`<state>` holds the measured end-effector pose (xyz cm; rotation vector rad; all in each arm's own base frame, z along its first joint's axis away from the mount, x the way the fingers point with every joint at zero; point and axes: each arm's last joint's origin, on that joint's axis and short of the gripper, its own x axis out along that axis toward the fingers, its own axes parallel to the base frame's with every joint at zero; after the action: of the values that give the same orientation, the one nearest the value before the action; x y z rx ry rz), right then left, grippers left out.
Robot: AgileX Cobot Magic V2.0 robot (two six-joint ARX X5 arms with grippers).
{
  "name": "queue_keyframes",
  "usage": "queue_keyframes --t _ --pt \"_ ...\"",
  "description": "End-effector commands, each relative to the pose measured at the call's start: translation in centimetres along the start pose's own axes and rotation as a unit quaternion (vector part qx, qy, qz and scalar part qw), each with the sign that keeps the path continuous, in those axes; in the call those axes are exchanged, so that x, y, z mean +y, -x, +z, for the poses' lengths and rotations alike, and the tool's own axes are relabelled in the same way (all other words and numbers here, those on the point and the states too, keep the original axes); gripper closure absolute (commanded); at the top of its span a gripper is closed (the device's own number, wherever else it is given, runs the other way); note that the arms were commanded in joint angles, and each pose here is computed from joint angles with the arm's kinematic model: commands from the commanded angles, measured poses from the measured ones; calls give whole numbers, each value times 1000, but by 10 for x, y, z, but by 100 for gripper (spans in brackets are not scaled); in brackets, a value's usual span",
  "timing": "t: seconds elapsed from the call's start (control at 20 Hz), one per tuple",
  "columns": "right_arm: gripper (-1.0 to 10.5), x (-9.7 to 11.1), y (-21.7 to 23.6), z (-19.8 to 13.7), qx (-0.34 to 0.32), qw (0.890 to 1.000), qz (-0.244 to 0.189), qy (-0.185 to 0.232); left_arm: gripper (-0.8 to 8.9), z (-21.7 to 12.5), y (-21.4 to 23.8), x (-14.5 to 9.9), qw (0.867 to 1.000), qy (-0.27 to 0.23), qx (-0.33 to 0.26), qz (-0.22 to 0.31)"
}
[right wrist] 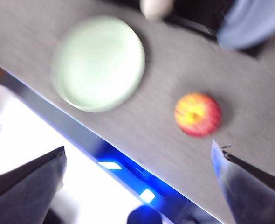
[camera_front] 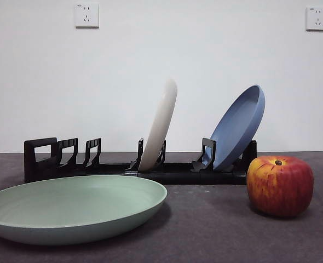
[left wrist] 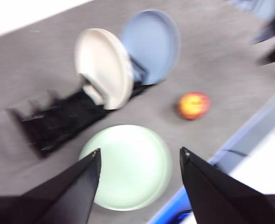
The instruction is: Take the green plate from the plate rack,put the plate on the table,take the apple from the table,put the apple in the plate
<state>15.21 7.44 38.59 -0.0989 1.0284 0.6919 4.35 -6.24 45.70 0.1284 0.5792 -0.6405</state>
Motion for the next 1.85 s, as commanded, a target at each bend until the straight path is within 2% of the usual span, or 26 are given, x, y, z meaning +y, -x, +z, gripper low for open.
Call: queue_keyframes --t 0.05,0.3,0.9,1.05,1.25,1.35,1.45,1.6,1.65,1.7,1.85 --pt "417 -4 -29 -4 30 999 -29 -13 526 -4 8 3 1000 11 -10 -21" --pt "416 -15 -79 -14 35 997 -62 -20 526 -6 13 6 999 14 -18 -24" --pt "418 -38 -190 -31 75 993 -74 -51 527 -5 12 5 1000 12 -17 -20" --pt "525 -41 -203 -31 90 991 -81 -51 527 -5 12 5 1000 12 -17 -20" --pt "570 -43 -205 -34 105 988 -104 -52 527 -5 12 5 1000 12 -17 -20" --pt "765 -43 -204 -36 115 986 -112 -53 527 -5 12 5 1000 12 -17 -20" --pt "861 -43 -204 -37 118 985 -112 -53 527 -5 12 5 1000 12 -17 -20" --pt "870 -43 -204 -36 117 985 -112 -53 526 -5 12 5 1000 13 -17 -20" --pt "940 -43 -204 -36 117 985 -112 -53 527 -5 12 5 1000 13 -17 -20" --pt "962 -43 -204 -36 117 985 -112 -53 527 -5 12 5 1000 13 -17 -20" --pt "962 -43 -203 -34 114 986 -112 -51 527 -5 12 5 1000 13 -17 -20"
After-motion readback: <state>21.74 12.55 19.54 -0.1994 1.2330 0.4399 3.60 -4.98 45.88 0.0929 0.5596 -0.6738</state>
